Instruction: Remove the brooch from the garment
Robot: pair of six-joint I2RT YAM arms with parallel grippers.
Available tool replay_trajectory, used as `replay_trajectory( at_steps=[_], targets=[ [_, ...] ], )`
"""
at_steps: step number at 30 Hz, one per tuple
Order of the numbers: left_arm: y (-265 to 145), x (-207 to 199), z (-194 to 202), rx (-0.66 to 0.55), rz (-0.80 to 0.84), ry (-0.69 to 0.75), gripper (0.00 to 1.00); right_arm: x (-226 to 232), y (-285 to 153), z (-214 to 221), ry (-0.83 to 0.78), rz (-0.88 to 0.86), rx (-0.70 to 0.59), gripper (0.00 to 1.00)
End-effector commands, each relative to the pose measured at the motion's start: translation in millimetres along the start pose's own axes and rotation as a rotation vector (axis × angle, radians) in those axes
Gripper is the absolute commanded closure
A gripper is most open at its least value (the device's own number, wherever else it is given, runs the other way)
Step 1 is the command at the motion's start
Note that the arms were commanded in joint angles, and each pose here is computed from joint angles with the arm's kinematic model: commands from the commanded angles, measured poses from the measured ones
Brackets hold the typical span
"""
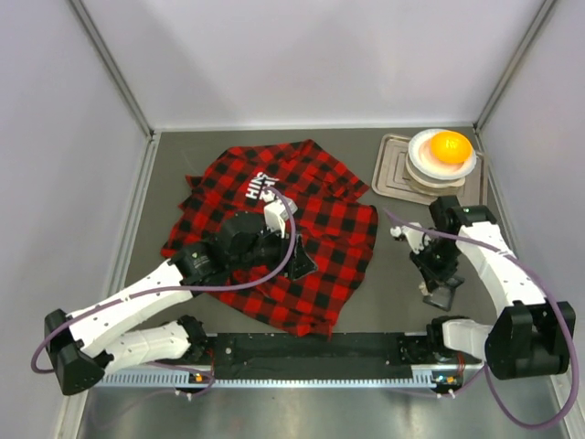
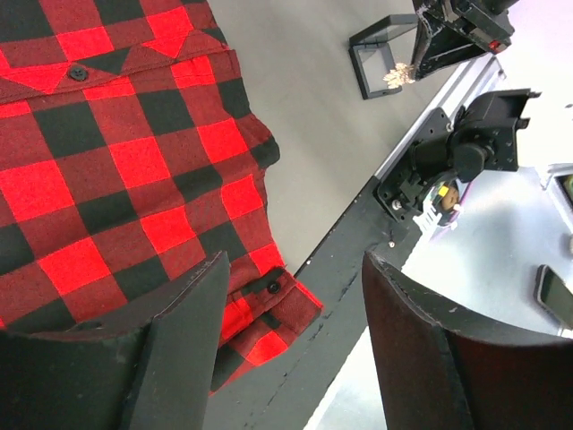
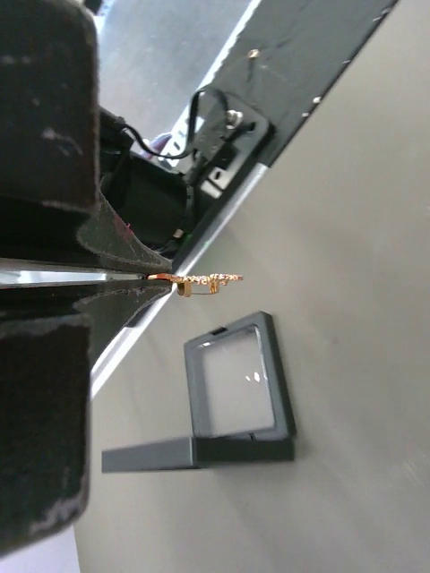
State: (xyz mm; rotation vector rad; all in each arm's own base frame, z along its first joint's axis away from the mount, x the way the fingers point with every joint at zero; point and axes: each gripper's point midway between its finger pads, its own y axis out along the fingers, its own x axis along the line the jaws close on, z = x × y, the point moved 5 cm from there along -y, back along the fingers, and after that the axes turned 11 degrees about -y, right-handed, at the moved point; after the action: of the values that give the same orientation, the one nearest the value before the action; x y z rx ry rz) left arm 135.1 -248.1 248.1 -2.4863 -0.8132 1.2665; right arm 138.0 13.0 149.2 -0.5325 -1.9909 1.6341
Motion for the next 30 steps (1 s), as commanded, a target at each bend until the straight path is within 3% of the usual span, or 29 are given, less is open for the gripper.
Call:
replay_trajectory(
  at_steps=[1, 5, 10, 19, 30],
  targets=[
    [-3.0, -10.4, -9.5, -0.053, -0.022, 0.083, 0.34, 13.2, -1.6, 22.3, -0.091, -0.069, 0.115, 1.00],
    [-2.8, -9.4, -1.5, -0.039, -0.017, 0.090, 0.34, 17.2, 8.0, 33.8, -0.145, -0.106, 0.268, 1.00],
    [-6.6, -5.9, -1.8, -0.057, -0.040, 0.098, 0.34, 1.4, 5.6, 33.5, -0.172, -0.061, 0.356, 1.00],
    [-8.7, -2.4, 1.9, -0.060, -0.066, 0.113, 0.34, -22.3, 9.2, 17.3, -0.172, -0.024, 0.405, 1.00],
    [-9.5, -3.1, 3.4, -0.059, -0.066, 0.121, 0.35, -22.1, 18.3, 27.3, -0.236, 0.010, 0.486, 1.00]
  ],
)
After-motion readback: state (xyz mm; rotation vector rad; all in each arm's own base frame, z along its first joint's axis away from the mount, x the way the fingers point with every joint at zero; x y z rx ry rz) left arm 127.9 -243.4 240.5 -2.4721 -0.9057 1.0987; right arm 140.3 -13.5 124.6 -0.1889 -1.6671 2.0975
